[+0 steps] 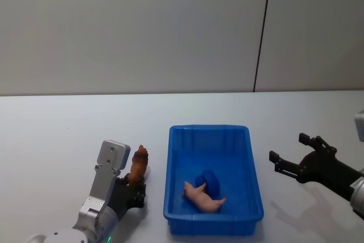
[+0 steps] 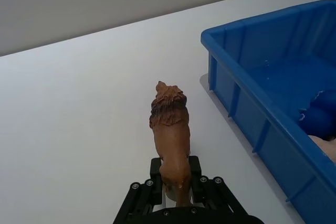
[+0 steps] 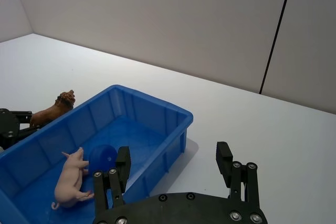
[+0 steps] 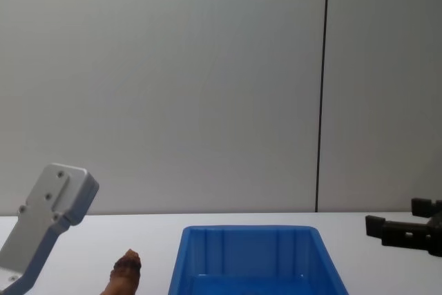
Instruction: Pick up the two dolls from the table and place them into the box.
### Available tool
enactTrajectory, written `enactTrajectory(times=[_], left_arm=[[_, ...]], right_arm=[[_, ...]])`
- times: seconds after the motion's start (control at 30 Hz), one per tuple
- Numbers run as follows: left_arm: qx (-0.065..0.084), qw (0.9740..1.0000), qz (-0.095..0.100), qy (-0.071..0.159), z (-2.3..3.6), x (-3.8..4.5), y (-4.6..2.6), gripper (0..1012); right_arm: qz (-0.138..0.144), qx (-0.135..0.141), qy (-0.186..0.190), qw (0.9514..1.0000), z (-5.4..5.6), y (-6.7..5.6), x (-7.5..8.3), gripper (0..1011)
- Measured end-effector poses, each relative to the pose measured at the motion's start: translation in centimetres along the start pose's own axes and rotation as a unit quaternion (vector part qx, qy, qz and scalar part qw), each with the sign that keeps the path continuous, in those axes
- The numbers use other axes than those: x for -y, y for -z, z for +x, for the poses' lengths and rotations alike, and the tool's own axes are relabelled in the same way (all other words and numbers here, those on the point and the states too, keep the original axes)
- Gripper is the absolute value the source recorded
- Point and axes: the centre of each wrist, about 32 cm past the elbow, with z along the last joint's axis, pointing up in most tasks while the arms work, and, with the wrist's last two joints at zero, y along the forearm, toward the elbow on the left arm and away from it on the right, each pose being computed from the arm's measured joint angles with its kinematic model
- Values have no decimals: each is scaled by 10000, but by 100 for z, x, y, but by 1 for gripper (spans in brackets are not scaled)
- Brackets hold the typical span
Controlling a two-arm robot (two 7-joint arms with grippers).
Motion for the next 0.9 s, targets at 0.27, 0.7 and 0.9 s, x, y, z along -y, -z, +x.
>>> enactTrajectory(times=[0.27,0.7,0.9], left_arm=[[111,9997,-205,20,15,-20,-75,305],[421,9949,-888,207,58,-84,-421,305],[548,9905,-1167,475,37,-88,-578,305]], right_arm=[[0,1,0,10000,0,-1,0,1001],[0,0,0,10000,0,0,0,1001],[0,0,0,10000,0,0,0,1001]])
